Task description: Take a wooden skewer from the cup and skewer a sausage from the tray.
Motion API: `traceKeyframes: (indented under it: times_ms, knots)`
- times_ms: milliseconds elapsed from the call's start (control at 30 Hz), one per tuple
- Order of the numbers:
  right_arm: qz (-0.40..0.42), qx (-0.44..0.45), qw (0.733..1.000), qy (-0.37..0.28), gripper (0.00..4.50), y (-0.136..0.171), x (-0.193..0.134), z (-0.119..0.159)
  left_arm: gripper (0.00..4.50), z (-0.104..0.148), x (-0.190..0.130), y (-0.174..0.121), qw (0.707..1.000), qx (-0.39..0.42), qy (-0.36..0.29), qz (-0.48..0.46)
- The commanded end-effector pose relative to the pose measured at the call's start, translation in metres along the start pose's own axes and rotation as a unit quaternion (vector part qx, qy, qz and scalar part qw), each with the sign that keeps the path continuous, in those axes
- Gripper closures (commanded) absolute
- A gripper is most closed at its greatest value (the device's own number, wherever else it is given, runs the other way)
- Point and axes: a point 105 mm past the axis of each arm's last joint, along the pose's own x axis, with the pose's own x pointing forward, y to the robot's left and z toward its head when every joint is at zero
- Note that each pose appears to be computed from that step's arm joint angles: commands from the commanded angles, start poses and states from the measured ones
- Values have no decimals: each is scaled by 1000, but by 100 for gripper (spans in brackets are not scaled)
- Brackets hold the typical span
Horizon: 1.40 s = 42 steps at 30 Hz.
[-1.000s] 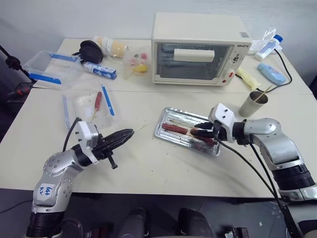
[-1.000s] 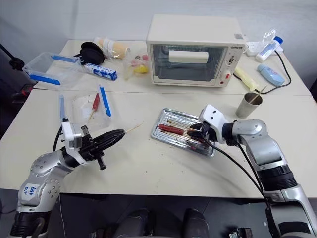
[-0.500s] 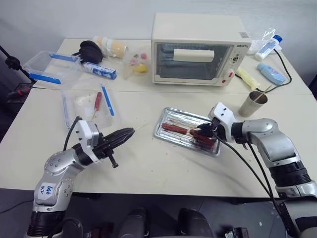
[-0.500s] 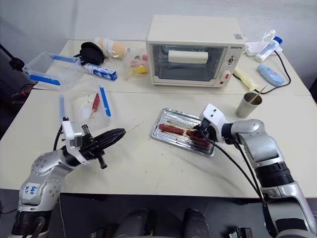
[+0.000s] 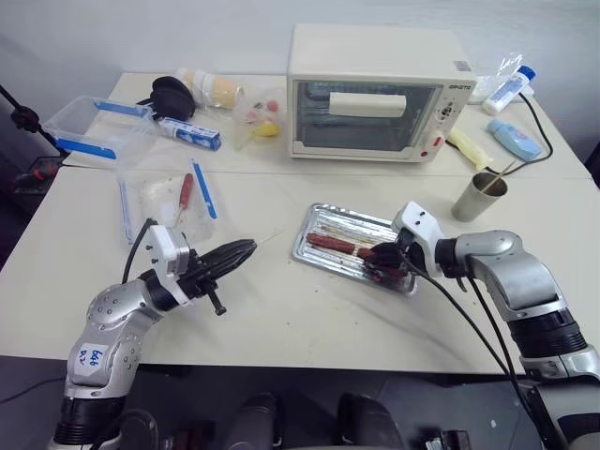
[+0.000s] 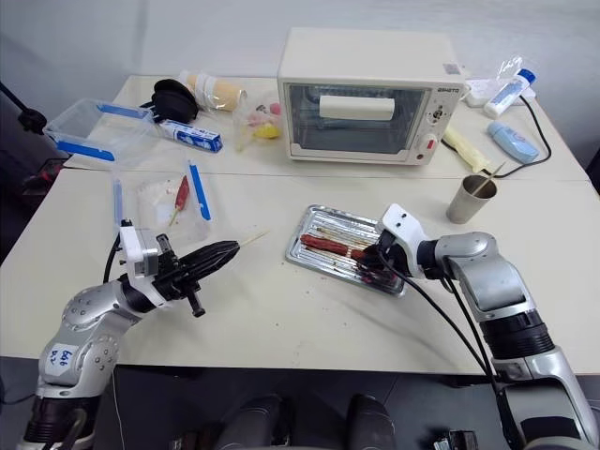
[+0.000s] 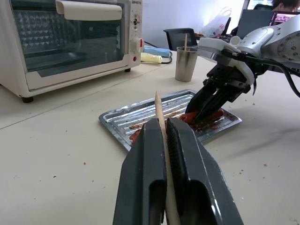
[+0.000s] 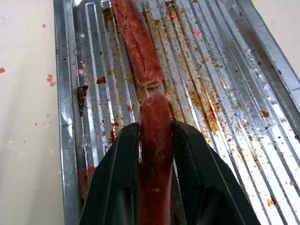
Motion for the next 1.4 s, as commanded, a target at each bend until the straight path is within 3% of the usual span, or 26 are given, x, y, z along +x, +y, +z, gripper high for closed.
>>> traceKeyframes:
  times_ms: [33,67,200,300,433,633,767,1400]
  knots:
    - [6,-12,1000,-9,341,4,1,5,450,8,4,-3,1000,14,-9,-6]
    - [9,-12,1000,-8,341,5,1,3,450,8,4,-3,1000,14,-9,-7]
    - [14,-17,1000,-7,424,7,0,2,450,10,4,-2,1000,16,-8,-7]
    - [29,-35,998,-31,424,10,-2,11,450,10,4,-1,1000,17,-7,-8]
    - [95,-125,985,-66,424,27,-13,32,450,12,6,0,1000,23,-2,-17]
    - [160,-208,961,-85,424,47,-18,57,450,1,13,-21,992,28,45,-113]
    - [173,-223,956,-76,424,52,-14,61,450,-5,17,-32,985,28,61,-157]
    - [187,-239,949,-85,424,65,-8,73,450,-11,29,-31,985,26,47,-165]
